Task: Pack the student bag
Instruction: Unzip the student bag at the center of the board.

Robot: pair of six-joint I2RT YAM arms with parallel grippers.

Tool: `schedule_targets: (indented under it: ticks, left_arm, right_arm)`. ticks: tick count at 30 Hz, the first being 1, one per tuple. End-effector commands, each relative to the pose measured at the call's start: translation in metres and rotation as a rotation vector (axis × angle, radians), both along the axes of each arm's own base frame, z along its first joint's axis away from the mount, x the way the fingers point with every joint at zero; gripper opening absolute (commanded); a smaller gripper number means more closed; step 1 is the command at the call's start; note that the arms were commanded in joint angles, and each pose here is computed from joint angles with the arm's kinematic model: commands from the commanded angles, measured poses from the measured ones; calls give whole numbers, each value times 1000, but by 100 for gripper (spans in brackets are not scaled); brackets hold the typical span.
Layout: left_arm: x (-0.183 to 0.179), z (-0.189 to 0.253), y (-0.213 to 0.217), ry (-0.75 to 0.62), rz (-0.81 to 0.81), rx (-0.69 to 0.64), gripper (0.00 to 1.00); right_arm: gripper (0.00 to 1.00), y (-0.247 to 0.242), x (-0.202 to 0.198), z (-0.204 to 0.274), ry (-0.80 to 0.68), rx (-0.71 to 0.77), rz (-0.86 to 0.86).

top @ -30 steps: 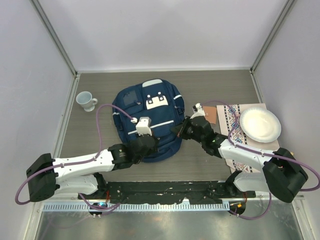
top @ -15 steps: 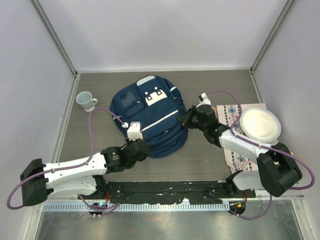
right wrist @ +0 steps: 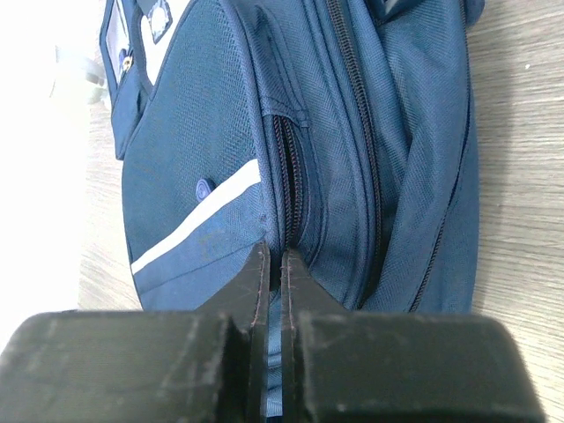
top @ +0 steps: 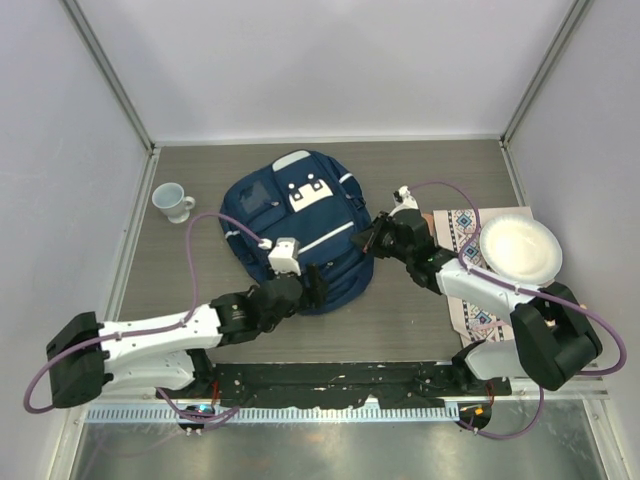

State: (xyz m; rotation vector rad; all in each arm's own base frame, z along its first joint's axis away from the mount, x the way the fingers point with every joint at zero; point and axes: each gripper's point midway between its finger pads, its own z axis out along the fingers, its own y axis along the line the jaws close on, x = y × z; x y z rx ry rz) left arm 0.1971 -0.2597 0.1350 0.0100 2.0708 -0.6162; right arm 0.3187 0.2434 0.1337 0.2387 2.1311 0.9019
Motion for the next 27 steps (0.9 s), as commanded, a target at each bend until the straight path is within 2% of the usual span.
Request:
schedule_targets:
  ticks: [1,2,5,21,25,27]
  left_arm:
    - [10,28,-45,-65,-109,-27,71]
    - [11,14,-48,-42,-111,16,71]
    - [15,3,-54,-21,-95,33,71]
    - [32,-1,-24,-74,54,122,74]
    - [34,-2,-31,-97,26,125,73]
    - [35,0,-36,-114,11,109,69]
  right_arm:
    - [1,20,-4,42,-120,97,60]
    - [1,21,-6,45,-126,101,67]
    - [1,22,-9,49,-134,109,77]
    - [1,25,-24,61,-145,137,128]
    - [1,27,-28,63,-143,149,145]
    - [1,27,-30,64,-141,154,150]
